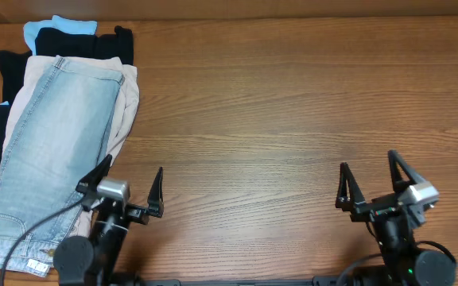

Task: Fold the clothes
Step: 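Reach the left gripper to the denim shorts on the stack and grasp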

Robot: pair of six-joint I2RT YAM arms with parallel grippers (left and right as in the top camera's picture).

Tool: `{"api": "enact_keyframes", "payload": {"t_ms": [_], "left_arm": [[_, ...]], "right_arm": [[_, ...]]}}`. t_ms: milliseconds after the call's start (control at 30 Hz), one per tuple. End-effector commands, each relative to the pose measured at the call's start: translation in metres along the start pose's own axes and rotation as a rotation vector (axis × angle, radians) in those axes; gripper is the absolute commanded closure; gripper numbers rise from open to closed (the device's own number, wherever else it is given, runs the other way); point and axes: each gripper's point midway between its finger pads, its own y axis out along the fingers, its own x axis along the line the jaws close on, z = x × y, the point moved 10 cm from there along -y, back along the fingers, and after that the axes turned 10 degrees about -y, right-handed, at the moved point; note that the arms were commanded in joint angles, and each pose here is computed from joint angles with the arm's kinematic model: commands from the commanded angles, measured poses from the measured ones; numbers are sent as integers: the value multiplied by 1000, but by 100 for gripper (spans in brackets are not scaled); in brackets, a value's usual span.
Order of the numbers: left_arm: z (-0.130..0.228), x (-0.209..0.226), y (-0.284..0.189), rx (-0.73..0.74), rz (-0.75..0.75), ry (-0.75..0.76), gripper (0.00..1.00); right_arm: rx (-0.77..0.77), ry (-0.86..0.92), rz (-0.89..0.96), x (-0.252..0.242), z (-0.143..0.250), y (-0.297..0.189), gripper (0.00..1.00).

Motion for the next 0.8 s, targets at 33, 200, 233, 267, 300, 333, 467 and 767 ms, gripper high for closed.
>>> {"api": "enact_keyframes", "payload": {"t_ms": [33, 200, 233, 267, 300, 333, 467, 767], "left_arm": [[-43, -12, 9, 69, 93, 0, 0], [-85, -16, 29, 209, 125, -57, 0], [-94, -16, 34, 243, 124, -71, 0], [-105, -15, 42, 292, 116, -92, 0], [-111, -15, 46, 324, 111, -104, 0], [-117, -14, 52, 358, 107, -107, 0], [-137, -10, 74, 513, 95, -118, 0], [-130, 12, 123, 715, 18, -149, 0]], "right_arm": [[10, -18, -34, 3, -40, -2, 0], [105, 2, -44, 2, -68, 10, 0], [125, 6, -48, 2, -73, 14, 0], [162, 15, -63, 2, -79, 20, 0], [195, 24, -75, 2, -84, 25, 0], [234, 34, -88, 2, -87, 31, 0], [398, 78, -118, -1, -90, 57, 0], [743, 228, -255, -3, -48, 122, 0]]}}
